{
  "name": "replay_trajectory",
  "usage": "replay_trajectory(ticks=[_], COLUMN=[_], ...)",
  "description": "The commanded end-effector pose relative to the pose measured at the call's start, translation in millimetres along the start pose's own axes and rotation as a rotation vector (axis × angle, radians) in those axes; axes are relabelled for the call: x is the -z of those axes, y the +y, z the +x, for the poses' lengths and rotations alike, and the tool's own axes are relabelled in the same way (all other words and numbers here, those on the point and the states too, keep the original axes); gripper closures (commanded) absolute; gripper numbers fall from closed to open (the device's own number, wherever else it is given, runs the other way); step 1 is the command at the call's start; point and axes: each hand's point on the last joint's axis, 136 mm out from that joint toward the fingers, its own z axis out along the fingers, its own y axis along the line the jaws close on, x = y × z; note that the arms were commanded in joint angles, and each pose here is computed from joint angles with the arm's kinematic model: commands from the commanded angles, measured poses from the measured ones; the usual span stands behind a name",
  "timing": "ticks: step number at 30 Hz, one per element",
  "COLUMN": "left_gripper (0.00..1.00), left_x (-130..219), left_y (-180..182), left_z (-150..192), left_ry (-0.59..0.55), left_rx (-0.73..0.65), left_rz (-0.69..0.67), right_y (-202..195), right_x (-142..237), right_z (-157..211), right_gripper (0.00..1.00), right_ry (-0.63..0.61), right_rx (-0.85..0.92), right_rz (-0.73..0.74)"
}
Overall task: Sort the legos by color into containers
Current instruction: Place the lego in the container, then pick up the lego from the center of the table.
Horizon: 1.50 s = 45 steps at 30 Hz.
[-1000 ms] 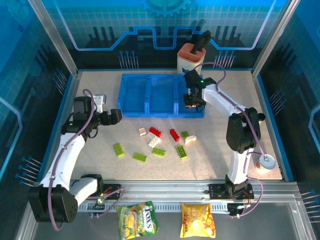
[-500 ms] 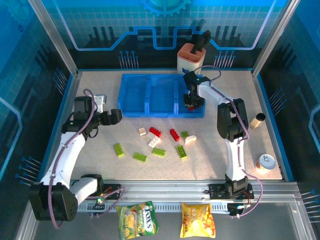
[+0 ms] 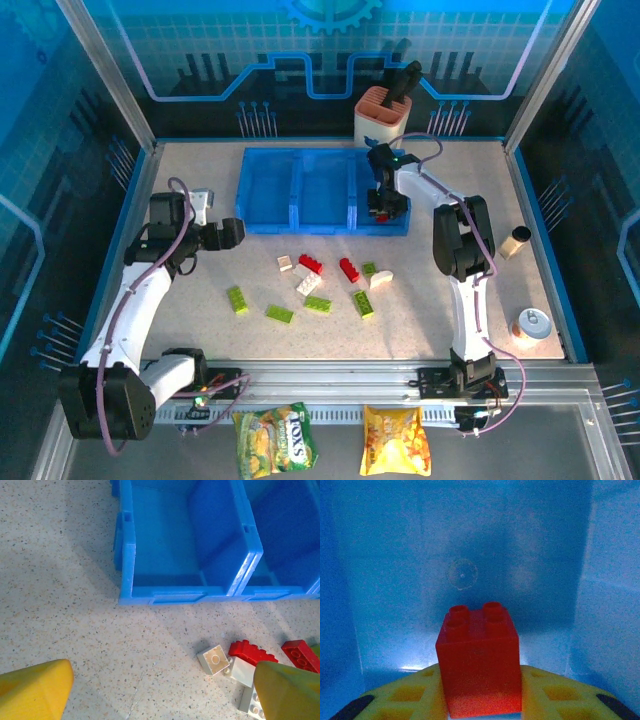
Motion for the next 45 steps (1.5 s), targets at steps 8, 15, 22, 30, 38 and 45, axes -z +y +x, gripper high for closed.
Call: replay_trajectory(ticks=[8, 15, 22, 30, 38, 45], left_gripper=[0.06, 0.06, 0.06, 0.06, 0.06, 0.06], left_x=[-3.0, -2.9, -2.3, -2.1, -1.6, -2.6], left_y=[3.1, 2.4, 2.0, 2.2, 3.4, 4.4], left_z=[3.2, 3.6, 3.3, 3.4, 2.8, 3.7], left_ry=[0.012, 0.013, 0.011, 0.012, 0.01, 0.016], left_rx=[-0.024, -0.022, -0.023, -0.022, -0.027, -0.027], left_rz=[-0.014, -0.012, -0.01, -0.011, -0.019, -0.023], right_y=[-1.8, 0.3, 6.4, 22.4, 45.7, 72.1], right_x=[41.5, 71.1, 92.4, 112.0, 123.7, 117.1], right_z=[-12.8, -13.9, -5.2, 24.4, 67.5, 108.7], right_gripper=[0.58, 0.58, 0.59, 0.6, 0.6, 0.6], right_ry=[-0.056, -0.096, -0.104, -0.081, -0.057, -0.015], right_rx=[-0.004, 0.025, 0.085, 0.203, 0.279, 0.351], right_rz=[-0.011, -0.007, -0.022, -0.026, -0.055, -0.061])
